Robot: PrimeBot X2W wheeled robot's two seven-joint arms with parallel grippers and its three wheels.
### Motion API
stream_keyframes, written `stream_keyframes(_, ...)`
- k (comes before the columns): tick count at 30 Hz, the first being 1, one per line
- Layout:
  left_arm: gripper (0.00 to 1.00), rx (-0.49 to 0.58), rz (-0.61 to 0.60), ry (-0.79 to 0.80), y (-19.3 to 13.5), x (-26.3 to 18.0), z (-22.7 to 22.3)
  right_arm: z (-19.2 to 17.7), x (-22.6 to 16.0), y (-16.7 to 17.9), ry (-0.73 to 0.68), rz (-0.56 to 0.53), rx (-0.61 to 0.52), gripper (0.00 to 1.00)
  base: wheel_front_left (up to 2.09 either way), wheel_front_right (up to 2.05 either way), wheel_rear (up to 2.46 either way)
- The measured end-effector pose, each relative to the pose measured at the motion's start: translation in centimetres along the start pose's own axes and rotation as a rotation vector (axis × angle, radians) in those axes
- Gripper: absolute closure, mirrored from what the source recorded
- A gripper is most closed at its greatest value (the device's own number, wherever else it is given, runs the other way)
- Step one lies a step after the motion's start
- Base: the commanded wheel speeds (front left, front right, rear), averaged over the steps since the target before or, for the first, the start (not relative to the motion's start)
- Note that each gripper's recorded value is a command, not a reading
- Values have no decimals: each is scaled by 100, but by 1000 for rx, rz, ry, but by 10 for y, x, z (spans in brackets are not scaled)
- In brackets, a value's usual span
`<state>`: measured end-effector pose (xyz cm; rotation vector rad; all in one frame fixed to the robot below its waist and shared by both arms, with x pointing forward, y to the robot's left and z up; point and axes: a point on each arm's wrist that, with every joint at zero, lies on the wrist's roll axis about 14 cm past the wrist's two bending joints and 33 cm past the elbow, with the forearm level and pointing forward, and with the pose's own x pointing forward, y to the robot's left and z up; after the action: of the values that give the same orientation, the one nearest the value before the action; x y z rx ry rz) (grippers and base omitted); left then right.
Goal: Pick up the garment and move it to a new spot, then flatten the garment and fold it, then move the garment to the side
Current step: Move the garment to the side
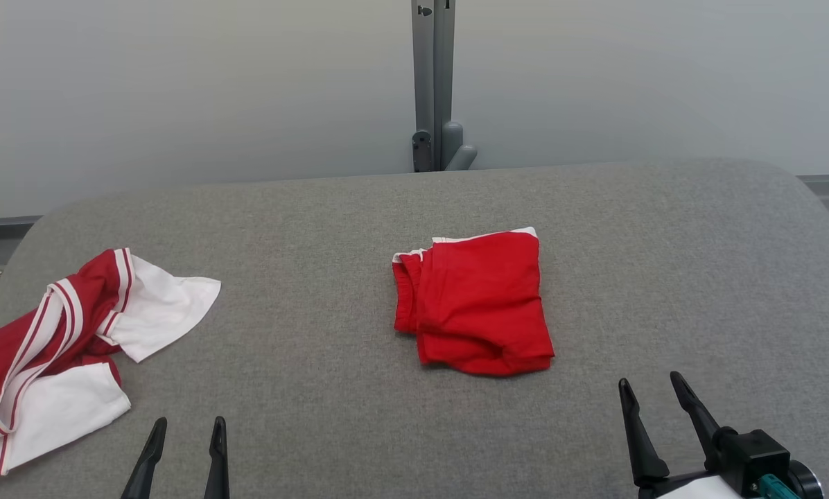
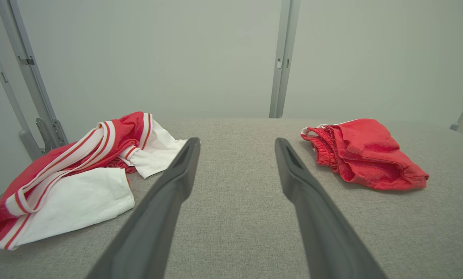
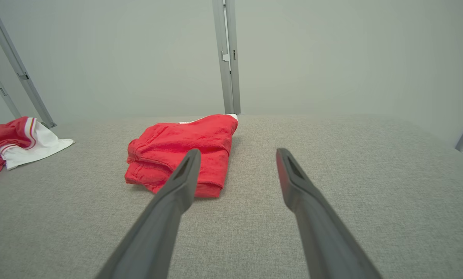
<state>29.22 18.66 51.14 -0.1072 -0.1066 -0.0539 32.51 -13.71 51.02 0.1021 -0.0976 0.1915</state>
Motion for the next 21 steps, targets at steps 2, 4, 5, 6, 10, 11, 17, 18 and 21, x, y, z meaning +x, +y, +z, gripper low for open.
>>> stream_keyframes(2,0,1,2,2,1,-1,0,-2,1,1,6,4,1,0,0,0,0)
stream_keyframes(4,0,1,4,4,1,-1,-1,-4,1,3,12,9,4,0,0,0,0)
stream_keyframes(5,0,1,4,6,1,-2,-2,-4,2,4,13,12,6,0,0,0,0)
stream_keyframes(6,0,1,5,7,1,-2,-2,-5,2,4,15,13,8,0,0,0,0)
stream_keyframes(10,0,1,-2,8,-1,-3,-2,-8,5,6,25,20,17,0,0,0,0)
stream_keyframes(11,0,2,-4,8,-1,-4,-2,-9,6,7,28,22,18,0,0,0,0)
stream_keyframes(17,0,14,-2,7,2,-5,-1,-15,19,10,43,36,36,0,0,0,0)
stream_keyframes(18,0,14,0,10,2,-6,-1,-20,21,12,62,43,40,0,0,0,0)
stream_keyframes(21,0,12,1,18,3,-7,-3,-33,31,16,102,50,91,0,0,0,0)
